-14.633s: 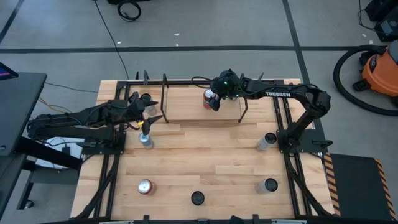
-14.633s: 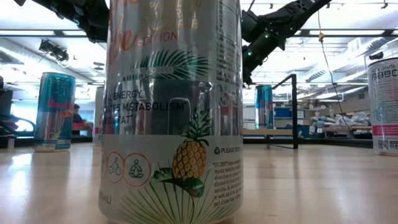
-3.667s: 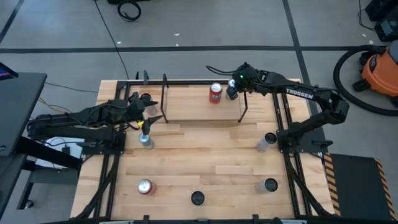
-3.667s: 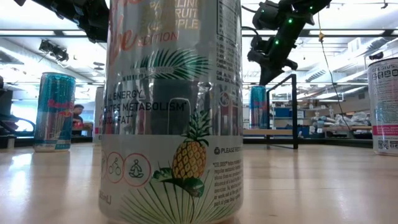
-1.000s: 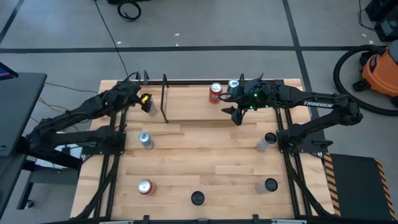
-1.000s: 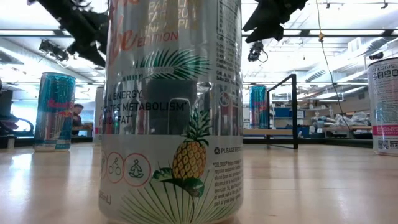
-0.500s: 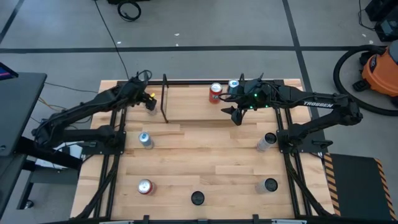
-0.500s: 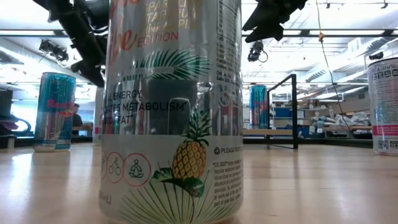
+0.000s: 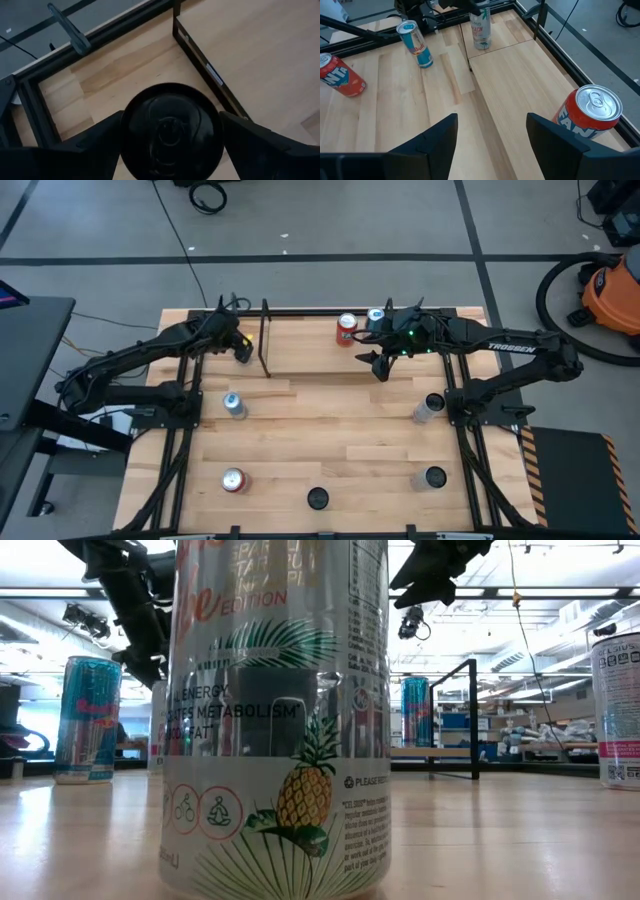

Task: Place canned beverage on shelf
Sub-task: Put the top white and pink soda can on the shelf

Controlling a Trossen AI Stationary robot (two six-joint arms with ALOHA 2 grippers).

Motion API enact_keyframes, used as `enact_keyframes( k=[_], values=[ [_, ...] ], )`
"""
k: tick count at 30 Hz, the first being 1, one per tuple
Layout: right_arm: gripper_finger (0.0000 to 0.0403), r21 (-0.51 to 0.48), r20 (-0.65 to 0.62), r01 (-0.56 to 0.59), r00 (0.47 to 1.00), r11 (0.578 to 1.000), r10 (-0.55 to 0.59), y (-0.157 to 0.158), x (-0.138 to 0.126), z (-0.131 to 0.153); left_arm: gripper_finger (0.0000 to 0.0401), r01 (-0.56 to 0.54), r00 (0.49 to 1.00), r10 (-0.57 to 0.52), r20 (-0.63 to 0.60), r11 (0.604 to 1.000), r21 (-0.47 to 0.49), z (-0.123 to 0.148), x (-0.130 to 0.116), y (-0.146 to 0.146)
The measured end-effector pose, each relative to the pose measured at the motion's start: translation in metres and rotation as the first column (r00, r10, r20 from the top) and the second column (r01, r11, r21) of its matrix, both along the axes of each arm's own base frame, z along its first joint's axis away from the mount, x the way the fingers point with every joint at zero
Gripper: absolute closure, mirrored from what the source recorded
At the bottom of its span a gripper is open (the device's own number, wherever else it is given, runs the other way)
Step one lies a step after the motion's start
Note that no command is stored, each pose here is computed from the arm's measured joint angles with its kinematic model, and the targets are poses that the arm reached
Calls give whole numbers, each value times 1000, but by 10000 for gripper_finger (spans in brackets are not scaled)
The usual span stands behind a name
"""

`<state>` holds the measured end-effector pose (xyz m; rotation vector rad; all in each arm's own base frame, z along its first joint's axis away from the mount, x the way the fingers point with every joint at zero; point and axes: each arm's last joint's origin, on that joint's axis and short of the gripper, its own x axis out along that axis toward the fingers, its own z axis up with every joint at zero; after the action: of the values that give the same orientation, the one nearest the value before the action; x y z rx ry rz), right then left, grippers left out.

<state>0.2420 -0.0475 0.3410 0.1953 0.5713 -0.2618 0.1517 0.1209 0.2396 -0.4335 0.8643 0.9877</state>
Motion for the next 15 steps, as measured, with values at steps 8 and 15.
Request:
enact_keyframes(
  k=[8, 15],
  values=[
    [157, -1, 6, 0, 1000, 1000, 0, 0, 0, 1, 123, 1, 1000, -1, -6, 1000, -6, 0, 0, 0],
    [157, -1, 7, 0, 1000, 1000, 0, 0, 0, 1, 149, 21, 1000, -21, -14, 1000, 0, 0, 0, 0]
  ],
)
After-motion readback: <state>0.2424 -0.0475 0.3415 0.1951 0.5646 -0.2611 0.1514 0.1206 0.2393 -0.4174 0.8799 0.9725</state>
